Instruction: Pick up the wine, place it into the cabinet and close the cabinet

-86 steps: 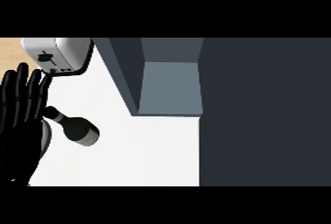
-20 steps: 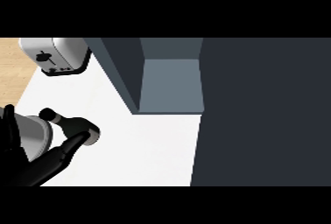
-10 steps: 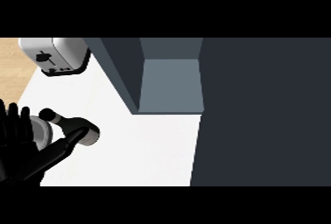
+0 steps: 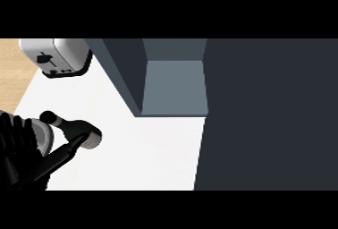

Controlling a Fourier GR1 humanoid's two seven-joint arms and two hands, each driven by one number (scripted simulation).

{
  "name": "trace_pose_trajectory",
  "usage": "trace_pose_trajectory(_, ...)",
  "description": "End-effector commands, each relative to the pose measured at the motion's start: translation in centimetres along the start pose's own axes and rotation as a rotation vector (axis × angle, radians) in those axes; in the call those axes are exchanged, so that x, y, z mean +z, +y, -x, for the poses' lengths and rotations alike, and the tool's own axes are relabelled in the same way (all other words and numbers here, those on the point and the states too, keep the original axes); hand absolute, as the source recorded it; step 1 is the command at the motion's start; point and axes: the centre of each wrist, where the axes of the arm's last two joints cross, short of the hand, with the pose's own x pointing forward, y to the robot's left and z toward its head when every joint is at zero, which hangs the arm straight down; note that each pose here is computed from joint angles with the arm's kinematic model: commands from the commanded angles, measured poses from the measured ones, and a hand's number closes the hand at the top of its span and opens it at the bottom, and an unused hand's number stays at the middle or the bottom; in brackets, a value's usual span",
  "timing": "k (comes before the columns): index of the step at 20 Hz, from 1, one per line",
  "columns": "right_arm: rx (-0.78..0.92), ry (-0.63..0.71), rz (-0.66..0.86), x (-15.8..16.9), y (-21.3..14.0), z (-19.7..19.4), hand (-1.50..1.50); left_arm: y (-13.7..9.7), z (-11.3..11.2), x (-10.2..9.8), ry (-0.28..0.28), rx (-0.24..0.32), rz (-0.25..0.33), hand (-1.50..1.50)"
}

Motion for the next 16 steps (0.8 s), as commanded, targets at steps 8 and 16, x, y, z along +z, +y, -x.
trace_pose_trajectory(8,-0.031,-0.056,-0.005,2.6,-0.2,-1.8,-1.5,1.9,5.5,-1.6,0.03,-0.011,0.013,-1.5)
trace_pose_trajectory(16,-0.03,-0.046,-0.013,1.7,-0.1,-2.9,-1.5,3.3,5.3,-0.4,0.048,0.025,0.072,-1.5)
